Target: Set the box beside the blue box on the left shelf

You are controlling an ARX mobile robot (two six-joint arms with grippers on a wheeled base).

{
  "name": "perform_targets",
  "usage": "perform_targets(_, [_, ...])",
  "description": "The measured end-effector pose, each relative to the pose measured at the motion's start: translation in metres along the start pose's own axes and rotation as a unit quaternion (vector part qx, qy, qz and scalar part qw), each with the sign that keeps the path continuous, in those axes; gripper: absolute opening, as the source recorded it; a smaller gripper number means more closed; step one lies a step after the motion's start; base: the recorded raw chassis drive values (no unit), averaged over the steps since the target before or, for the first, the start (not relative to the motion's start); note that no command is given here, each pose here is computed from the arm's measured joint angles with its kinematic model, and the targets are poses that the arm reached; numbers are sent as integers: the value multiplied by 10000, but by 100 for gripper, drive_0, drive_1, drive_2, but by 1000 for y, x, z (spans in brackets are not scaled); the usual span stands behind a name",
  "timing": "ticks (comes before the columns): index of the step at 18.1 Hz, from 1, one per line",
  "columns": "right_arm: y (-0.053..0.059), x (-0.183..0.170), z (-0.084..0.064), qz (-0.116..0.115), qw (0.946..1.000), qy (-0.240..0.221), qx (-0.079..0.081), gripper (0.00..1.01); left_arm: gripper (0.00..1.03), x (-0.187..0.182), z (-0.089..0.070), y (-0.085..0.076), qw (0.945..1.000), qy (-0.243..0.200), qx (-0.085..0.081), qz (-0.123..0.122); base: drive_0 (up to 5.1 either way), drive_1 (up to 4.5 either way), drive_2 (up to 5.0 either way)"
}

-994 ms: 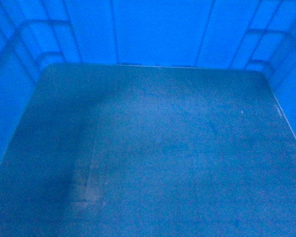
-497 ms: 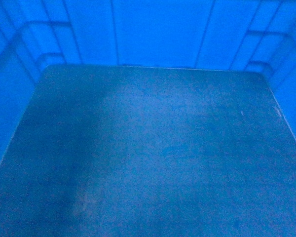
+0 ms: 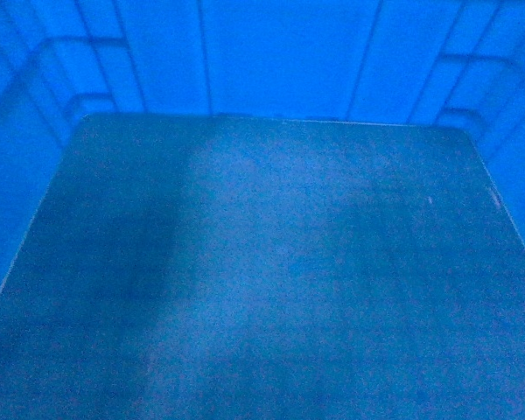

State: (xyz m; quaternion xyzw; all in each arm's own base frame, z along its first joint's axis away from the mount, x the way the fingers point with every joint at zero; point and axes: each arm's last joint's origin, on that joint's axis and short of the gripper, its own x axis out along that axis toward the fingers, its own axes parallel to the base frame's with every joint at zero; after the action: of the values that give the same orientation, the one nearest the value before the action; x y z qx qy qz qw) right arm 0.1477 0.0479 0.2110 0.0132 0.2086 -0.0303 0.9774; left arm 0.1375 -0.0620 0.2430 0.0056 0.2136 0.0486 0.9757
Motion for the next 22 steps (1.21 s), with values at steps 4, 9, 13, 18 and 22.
perform_targets(4, [0, 0, 0, 2, 10000, 2, -1, 10, 9, 0, 0, 0, 10000, 3, 2, 1, -161, -161, -161])
perform_targets(9, [0, 0, 0, 0, 10000, 2, -1, 10, 9, 0, 0, 0, 10000, 0, 0, 0, -149, -149, -149])
perform_targets(13, [0, 0, 0, 2, 10000, 0, 0, 10, 9, 0, 0, 0, 10000, 0, 0, 0, -150, -150, -150])
perform_targets(18, [0, 0, 0, 0, 10000, 0, 0, 10, 9, 0, 0, 0, 10000, 2, 1, 0, -150, -150, -150])
perform_targets(22, [0, 0, 0, 0, 10000, 0, 0, 10, 9, 0, 0, 0, 10000, 2, 1, 0, -155, -155, -155])
